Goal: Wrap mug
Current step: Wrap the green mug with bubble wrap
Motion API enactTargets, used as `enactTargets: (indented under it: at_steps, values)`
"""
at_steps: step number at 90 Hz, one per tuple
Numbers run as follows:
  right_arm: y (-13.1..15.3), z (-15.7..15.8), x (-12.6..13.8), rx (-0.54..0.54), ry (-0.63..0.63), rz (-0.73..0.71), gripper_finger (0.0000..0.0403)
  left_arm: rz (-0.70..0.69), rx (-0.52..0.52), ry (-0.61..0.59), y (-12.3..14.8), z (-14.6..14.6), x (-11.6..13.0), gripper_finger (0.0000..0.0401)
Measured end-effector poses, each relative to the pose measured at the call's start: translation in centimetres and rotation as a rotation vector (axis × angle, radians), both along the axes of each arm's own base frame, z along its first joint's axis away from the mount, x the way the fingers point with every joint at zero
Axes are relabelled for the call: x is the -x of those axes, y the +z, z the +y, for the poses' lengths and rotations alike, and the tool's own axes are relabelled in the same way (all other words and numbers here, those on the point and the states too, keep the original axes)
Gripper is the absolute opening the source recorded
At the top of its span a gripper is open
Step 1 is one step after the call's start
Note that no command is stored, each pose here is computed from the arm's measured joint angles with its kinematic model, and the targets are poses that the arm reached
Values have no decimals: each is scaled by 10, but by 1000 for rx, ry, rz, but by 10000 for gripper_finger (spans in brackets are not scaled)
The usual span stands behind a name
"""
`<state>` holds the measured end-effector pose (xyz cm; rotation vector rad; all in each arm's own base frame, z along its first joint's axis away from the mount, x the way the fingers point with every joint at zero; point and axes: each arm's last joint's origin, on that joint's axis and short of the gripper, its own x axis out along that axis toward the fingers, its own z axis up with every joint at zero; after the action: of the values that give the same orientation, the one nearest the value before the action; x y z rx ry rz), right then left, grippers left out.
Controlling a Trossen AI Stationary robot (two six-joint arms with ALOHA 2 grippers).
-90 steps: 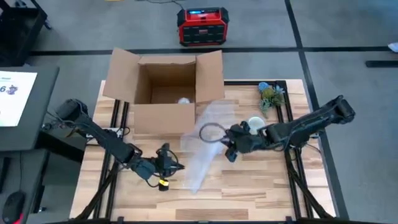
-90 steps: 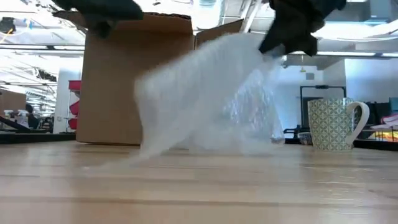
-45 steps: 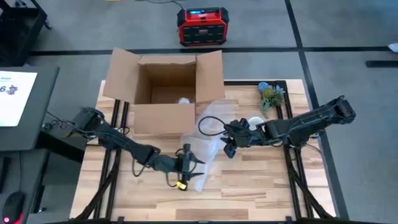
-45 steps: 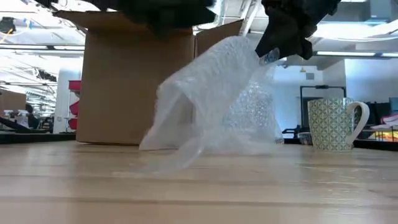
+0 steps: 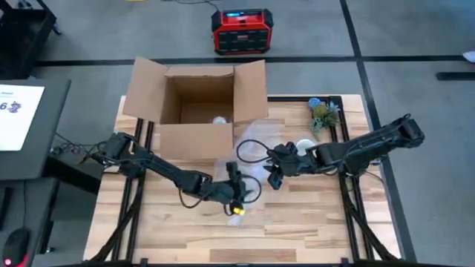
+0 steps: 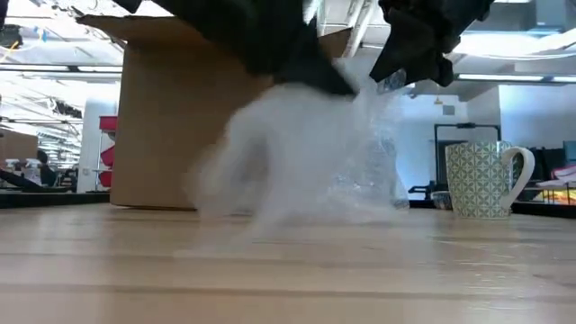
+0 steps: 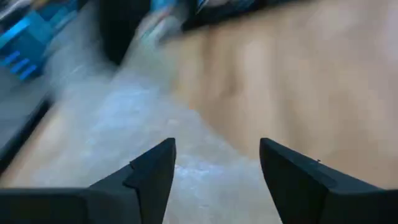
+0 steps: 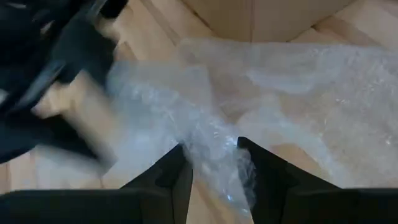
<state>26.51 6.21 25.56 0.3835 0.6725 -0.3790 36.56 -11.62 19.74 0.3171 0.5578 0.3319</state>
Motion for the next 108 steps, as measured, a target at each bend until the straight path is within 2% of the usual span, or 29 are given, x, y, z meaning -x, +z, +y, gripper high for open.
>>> enactTargets:
  at_steps: [11, 22, 38, 55, 66, 74, 81, 92, 100, 108]
  values:
    - [-3, 7, 4, -4, 47, 43, 113, 34, -44, 85, -2, 2, 4, 192]
    - [-5, 15, 10, 5, 86, 86, 113, 36, -41, 96, -3, 3, 5, 186]
    - [-10, 34, 22, -41, 174, 172, 113, 34, -49, 105, -3, 3, 5, 185]
    - [-17, 56, 33, -25, 277, 174, 122, 34, -61, 145, -3, 10, 4, 184]
    - [-29, 62, 41, -63, 248, 186, 152, 33, -60, 157, -3, 13, 3, 184]
    - [-51, 58, 50, -50, 166, 209, 180, 33, -60, 157, -3, 13, 3, 184]
    - [-71, 53, 55, -51, 93, 155, 201, 33, -59, 157, -3, 13, 3, 184]
    - [-98, 45, 57, -89, 19, -42, 221, 33, -59, 156, -3, 13, 3, 184]
    - [-107, 38, 58, -120, 8, -168, 222, 33, -58, 155, -3, 13, 3, 184]
    - [-109, 31, 57, -120, 9, -235, 217, 30, -56, 155, -3, 13, 3, 184]
